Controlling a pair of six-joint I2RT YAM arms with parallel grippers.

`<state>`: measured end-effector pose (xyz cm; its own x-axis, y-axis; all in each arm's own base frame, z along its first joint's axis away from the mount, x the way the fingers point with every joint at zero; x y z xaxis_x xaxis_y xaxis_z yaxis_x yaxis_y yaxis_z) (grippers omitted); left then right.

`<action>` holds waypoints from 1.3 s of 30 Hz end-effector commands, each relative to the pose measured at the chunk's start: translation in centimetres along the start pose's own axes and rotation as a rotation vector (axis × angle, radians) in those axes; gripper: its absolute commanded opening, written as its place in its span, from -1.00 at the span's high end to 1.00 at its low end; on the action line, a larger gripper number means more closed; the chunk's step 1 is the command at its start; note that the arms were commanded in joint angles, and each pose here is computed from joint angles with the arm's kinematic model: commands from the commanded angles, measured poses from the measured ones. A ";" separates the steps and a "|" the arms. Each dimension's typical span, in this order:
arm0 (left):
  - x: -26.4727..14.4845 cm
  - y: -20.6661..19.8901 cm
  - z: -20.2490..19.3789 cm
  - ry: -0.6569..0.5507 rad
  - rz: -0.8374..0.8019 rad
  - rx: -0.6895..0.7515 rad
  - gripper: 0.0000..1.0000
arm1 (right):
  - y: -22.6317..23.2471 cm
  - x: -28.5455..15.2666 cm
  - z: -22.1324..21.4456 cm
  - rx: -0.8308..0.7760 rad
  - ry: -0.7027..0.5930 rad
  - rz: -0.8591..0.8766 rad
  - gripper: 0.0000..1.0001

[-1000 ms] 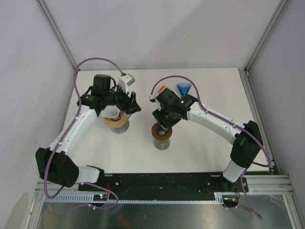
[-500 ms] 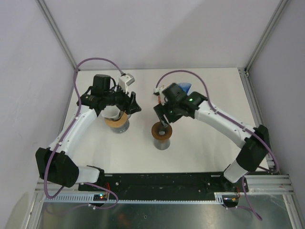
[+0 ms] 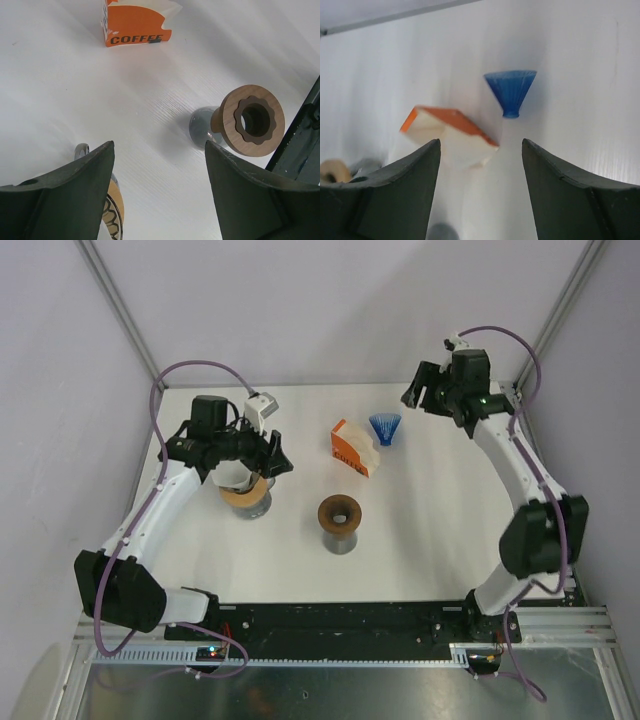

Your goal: Place the coffee filter in the dripper

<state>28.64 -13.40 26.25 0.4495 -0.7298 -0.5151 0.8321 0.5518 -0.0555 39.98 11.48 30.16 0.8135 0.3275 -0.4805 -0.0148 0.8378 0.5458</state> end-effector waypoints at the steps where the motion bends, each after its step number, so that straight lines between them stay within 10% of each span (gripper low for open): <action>1: -0.5 0.1 0.7 -0.033 0.013 0.008 -0.55 | -2.0 5.5 2.5 0.119 -0.037 -0.027 -0.40; 15: 0.8 0.5 -0.8 0.011 -0.012 -0.023 -0.54 | -9.5 20.7 1.1 0.335 0.120 -0.186 -0.36; 28: 0.8 0.6 -0.6 0.009 -0.006 -0.020 -0.54 | -10.9 21.7 -4.3 0.375 0.308 -0.138 -0.19; 39: 0.2 0.5 0.0 -0.007 0.011 -0.002 -0.54 | -11.0 20.7 -6.3 0.421 0.380 -0.067 0.63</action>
<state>29.01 -13.46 24.54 0.4217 -0.7224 -0.5480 0.8277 0.5535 -0.0926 53.72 11.59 7.42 0.5153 0.4278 -0.7426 0.3713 0.6694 0.6434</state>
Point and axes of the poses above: each gripper's point midway between its finger pads, its own x axis out along the fingers, its own y axis along the line the jaws close on, z = x × y, the point moved 6 cm from there along -x, back along the fingers, and after that the axes turned 13 degrees about x, right-handed, at the moved point
